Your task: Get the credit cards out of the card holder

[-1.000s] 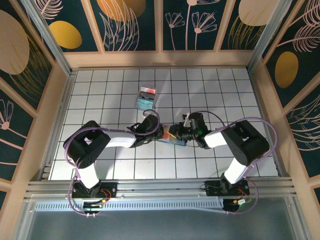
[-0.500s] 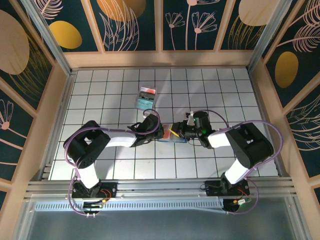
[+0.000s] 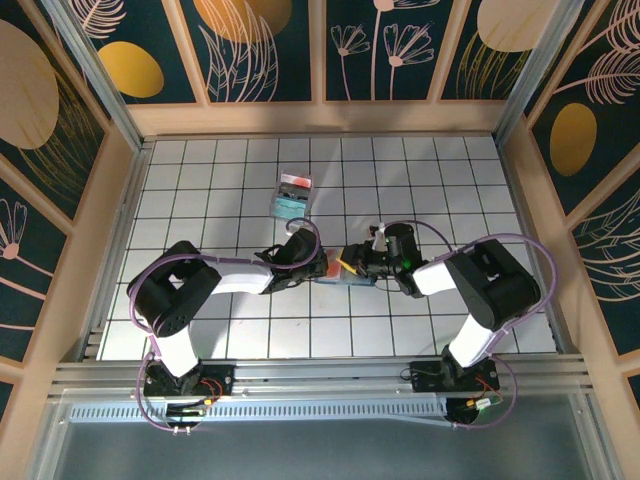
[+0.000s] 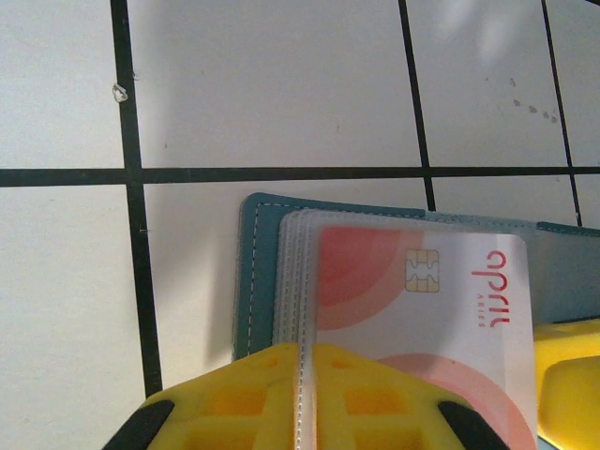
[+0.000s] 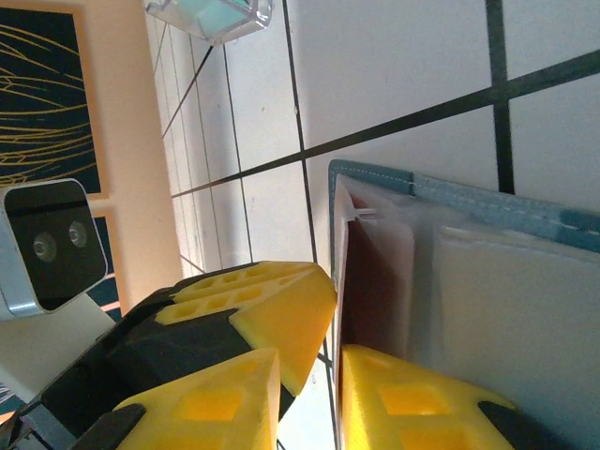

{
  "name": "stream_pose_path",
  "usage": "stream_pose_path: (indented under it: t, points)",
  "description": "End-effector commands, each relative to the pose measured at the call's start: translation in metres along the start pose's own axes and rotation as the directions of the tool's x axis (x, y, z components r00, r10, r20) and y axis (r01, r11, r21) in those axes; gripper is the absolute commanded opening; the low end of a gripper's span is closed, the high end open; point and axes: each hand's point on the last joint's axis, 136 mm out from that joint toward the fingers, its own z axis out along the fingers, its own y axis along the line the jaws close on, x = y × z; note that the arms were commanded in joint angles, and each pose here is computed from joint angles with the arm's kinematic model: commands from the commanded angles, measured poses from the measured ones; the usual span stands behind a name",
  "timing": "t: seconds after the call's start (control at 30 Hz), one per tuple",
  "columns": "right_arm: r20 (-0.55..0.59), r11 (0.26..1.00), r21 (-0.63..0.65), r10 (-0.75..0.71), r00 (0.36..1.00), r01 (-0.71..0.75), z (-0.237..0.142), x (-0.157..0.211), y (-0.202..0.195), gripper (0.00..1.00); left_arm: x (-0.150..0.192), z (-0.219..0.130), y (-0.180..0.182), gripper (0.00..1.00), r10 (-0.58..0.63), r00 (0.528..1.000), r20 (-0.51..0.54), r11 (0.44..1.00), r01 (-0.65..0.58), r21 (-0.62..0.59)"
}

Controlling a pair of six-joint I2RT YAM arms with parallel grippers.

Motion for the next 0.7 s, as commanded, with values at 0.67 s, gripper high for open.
stream_pose_path:
  t: [0.67]
  points:
    - [0.016, 0.998, -0.047, -0.039, 0.999, 0.040, -0.003, -0.008, 0.010, 0.17, 0.021, 0.001, 0.056, 0.50, 0.030, 0.996, -0.087, 0.958, -0.053, -0.280]
